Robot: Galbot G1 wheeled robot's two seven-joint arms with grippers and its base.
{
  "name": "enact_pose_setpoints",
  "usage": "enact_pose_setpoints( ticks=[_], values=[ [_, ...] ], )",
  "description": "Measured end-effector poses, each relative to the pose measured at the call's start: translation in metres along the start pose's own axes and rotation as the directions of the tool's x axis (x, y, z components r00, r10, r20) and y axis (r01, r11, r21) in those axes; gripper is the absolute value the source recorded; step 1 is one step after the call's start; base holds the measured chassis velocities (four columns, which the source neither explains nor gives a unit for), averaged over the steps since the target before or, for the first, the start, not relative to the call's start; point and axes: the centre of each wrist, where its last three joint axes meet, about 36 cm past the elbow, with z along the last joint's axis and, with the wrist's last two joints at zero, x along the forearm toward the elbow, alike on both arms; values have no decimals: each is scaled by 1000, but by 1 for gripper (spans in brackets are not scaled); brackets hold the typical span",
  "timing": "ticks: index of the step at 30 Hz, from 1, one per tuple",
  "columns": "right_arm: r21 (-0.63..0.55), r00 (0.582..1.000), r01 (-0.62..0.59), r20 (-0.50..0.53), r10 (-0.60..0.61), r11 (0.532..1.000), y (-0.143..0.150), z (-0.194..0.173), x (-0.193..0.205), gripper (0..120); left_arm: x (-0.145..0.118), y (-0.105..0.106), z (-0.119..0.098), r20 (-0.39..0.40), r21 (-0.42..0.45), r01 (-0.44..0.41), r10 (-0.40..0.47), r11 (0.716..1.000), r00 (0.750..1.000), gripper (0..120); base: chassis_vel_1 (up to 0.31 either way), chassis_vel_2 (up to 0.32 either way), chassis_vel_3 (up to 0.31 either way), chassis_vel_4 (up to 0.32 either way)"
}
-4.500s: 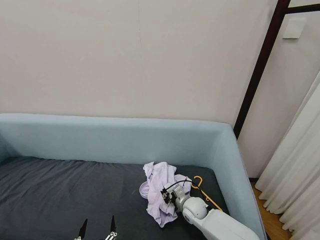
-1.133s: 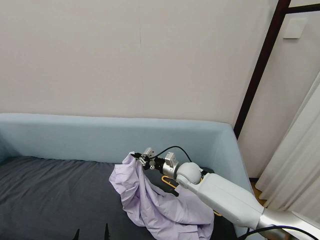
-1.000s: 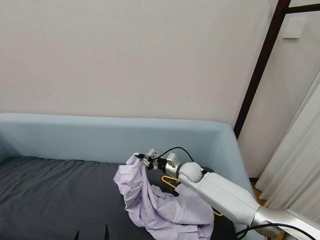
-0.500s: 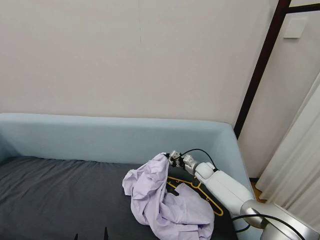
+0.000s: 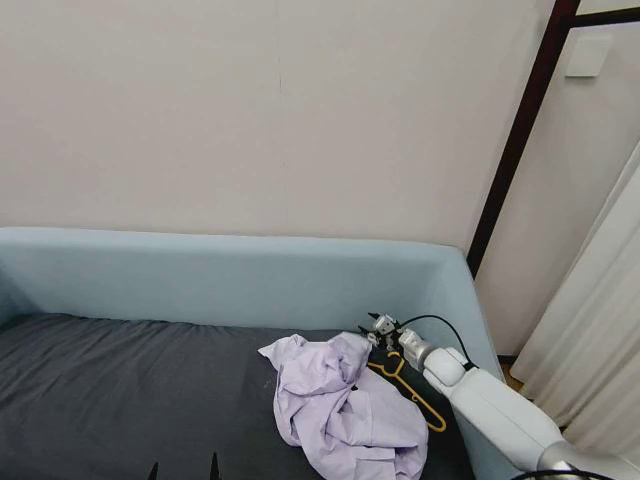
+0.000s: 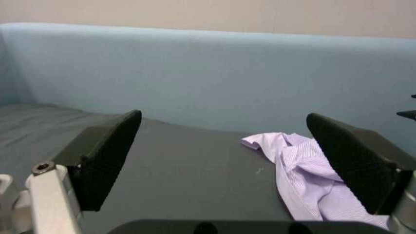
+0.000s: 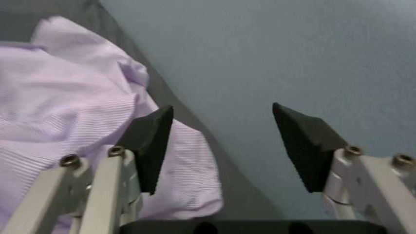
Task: Pick up the clothes from the sofa and hang them on the clothes hanger.
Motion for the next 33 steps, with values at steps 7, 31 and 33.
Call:
enact_pose_setpoints(
  ticks=[7, 31, 33],
  values=[
    [-138, 993, 53, 110, -37, 989, 65, -52, 61, 96, 1, 4, 5, -17, -1, 5, -5, 1000, 1000, 100, 0, 0, 0, 0],
    [-258, 940, 341, 69, -334, 904, 260, -6, 48, 100, 24, 36, 7, -68, -36, 53, -55, 998, 996, 100, 0, 0, 0, 0],
    [-260, 934, 356, 67, -351, 898, 270, -5, 44, 100, 26, 36, 6, -70, -37, 55, -57, 998, 996, 100, 0, 0, 0, 0]
  ],
)
